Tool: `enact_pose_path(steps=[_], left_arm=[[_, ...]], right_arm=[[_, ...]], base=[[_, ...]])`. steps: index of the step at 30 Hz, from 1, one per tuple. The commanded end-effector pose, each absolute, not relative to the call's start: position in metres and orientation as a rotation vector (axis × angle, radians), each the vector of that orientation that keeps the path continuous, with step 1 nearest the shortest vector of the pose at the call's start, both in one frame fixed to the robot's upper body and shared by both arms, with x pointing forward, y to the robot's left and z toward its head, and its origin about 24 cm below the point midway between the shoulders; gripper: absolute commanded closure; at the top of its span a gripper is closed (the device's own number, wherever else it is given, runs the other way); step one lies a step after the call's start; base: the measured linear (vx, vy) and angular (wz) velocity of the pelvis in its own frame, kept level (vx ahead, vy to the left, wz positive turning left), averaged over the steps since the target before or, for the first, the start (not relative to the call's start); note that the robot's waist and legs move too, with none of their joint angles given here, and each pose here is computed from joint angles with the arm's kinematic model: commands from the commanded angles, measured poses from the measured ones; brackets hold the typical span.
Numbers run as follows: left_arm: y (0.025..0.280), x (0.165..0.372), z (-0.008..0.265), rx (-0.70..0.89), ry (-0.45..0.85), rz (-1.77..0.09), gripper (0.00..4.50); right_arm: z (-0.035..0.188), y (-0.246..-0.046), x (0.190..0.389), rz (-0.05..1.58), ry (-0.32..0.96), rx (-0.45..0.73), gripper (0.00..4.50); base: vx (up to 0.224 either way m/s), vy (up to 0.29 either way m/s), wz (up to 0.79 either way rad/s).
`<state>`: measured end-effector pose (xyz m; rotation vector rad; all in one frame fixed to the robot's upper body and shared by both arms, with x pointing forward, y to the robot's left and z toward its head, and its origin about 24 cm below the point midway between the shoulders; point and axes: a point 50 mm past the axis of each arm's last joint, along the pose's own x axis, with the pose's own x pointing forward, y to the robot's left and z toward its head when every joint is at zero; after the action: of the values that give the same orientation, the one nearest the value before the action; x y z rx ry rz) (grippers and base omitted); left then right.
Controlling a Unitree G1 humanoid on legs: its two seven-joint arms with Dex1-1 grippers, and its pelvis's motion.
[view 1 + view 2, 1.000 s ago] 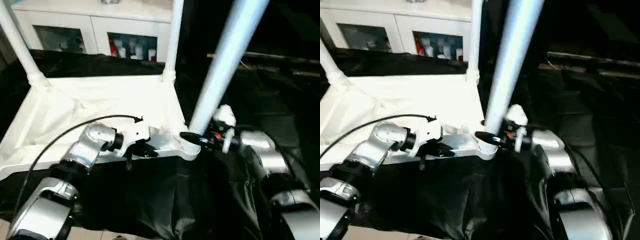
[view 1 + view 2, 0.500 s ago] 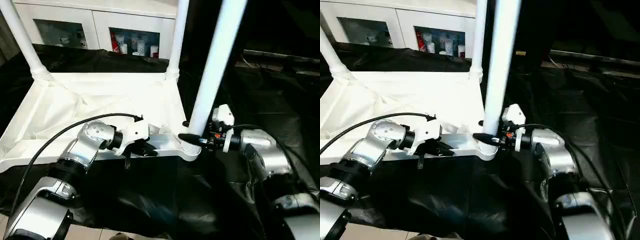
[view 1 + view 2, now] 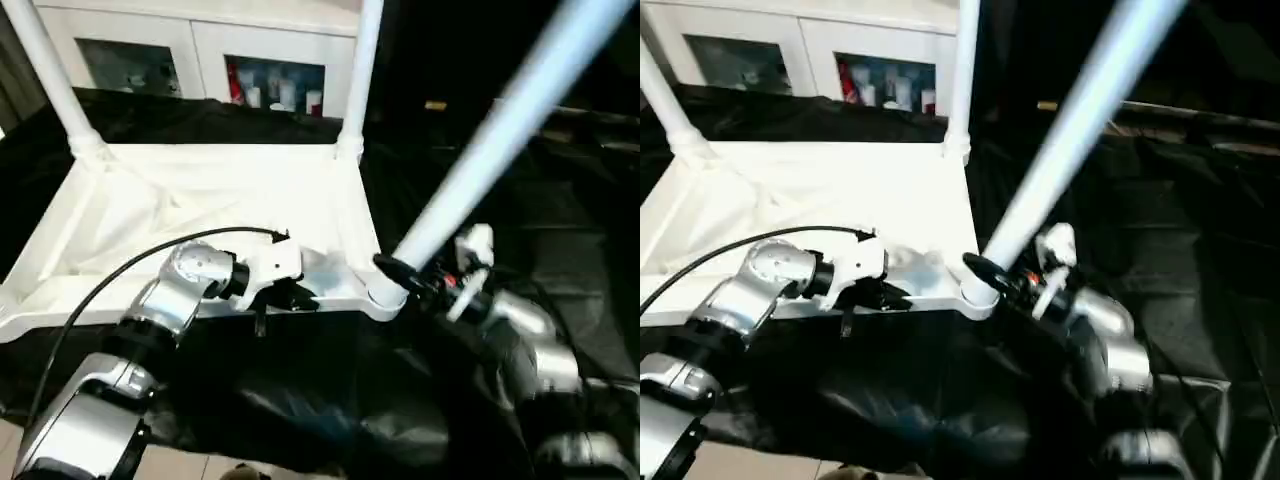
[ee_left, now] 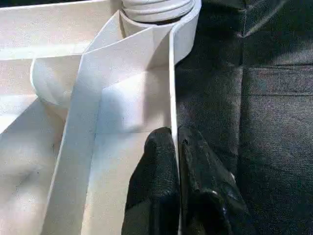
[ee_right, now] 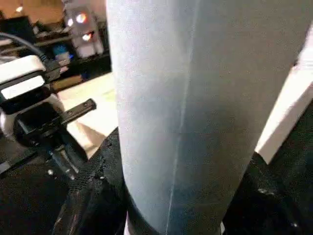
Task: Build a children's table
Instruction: Rotate leg to tighten
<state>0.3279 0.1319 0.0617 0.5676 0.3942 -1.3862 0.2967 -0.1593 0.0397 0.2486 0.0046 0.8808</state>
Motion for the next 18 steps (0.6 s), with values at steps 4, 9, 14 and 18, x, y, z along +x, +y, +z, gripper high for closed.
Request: enact_pose_path(steps=[4, 9, 14, 18], left_arm=[[0.134, 0.339, 0.074, 0.612, 0.356, -1.325, 4.50], [0.134, 0.340, 0.075, 0.625, 0.361, -1.341, 4.50], [0.133, 0.340, 0.073, 0.631, 0.366, -1.346, 4.50], [0.132, 0.339, 0.072, 0.622, 0.364, -1.346, 4.50]], right_arm=[[0.010, -0.164, 0.278, 0.841, 0.137, 0.224, 2.60], [0.008, -0.155, 0.277, 0.932, 0.196, 0.094, 2.60], [0.011, -0.150, 0.279, 1.032, 0.240, 0.043, 2.60], [0.010, -0.148, 0.279, 1.102, 0.281, 0.023, 2.60]], base=[[0.000, 0.000, 0.00], [0.000, 0.000, 0.00], [0.000, 0.000, 0.00], [0.000, 0.000, 0.00]])
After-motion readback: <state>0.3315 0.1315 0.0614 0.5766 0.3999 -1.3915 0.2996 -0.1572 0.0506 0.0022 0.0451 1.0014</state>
